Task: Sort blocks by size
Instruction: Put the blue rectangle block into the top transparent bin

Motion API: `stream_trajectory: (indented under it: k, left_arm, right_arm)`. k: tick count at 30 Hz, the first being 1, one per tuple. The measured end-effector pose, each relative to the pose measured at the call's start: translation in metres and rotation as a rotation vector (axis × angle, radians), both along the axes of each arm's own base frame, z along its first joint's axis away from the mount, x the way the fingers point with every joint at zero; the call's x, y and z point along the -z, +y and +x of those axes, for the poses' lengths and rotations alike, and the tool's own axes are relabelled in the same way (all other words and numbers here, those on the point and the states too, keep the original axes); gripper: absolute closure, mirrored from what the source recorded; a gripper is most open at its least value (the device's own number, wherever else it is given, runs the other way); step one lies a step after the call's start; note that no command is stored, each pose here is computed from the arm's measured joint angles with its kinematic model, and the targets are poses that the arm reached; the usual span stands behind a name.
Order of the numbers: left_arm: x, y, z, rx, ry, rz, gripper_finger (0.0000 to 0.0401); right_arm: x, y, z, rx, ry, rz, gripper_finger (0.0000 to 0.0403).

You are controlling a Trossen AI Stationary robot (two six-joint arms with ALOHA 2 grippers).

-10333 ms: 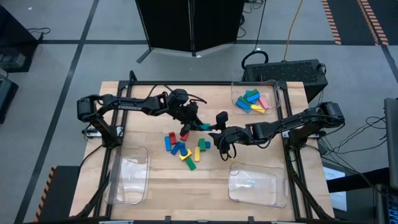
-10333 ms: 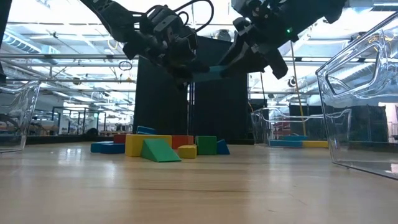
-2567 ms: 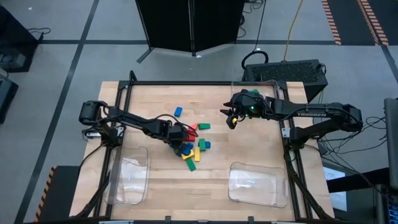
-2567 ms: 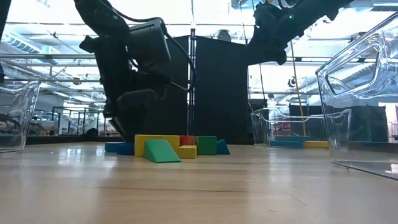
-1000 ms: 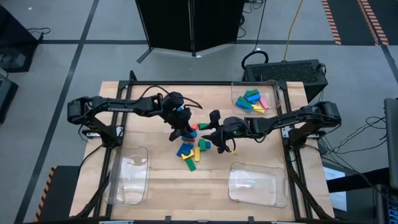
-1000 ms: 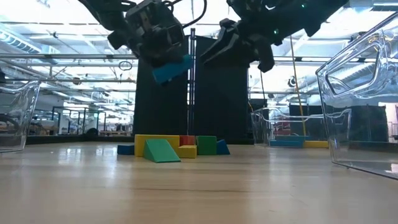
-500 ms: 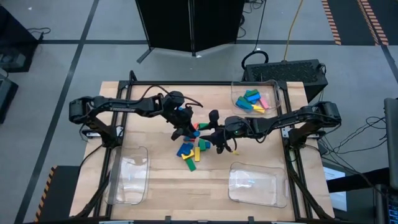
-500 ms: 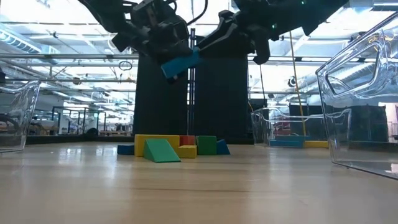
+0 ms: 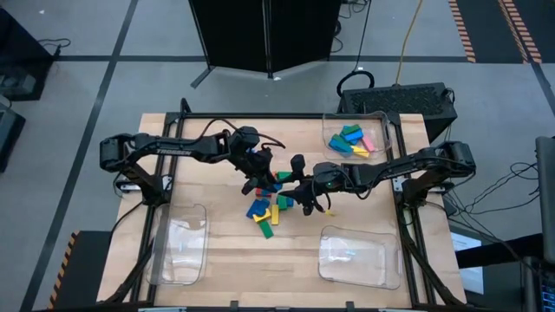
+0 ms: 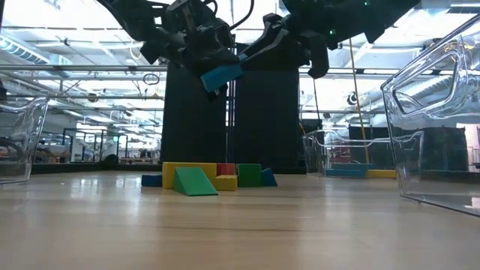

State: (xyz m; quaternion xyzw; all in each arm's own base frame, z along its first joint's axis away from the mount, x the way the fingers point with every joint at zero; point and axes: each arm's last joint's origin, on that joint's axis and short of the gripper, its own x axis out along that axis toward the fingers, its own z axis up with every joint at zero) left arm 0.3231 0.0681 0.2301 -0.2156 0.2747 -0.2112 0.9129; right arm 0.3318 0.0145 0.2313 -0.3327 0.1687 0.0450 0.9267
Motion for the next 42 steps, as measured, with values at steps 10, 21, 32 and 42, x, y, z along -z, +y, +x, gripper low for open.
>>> stream_trajectory:
  k: [10, 21, 32, 42]
  left_arm:
    - [-0.0003, -0.0001, 0.0001, -0.011, 0.013, -0.027, 0.0306]
    - [-0.0015, -0.0002, 0.0008, -0.012, 0.009, -0.044, 0.0293]
    - [-0.0021, 0.0058, -0.0003, -0.041, 0.019, -0.072, 0.0283]
    - [-0.0097, 0.0062, 0.0026, -0.029, -0.023, -0.076, 0.0160]
  right_arm:
    - [-0.0002, -0.0002, 0.0001, -0.001, -0.001, -0.005, 0.0318]
    - [-0.0006, -0.0002, -0.0001, 0.000, -0.002, -0.004, 0.0335]
    - [-0.0005, -0.0008, -0.0002, 0.013, -0.001, -0.011, 0.0345]
    - [-0.0019, -0.0004, 0.0009, 0.009, -0.023, -0.005, 0.0347]
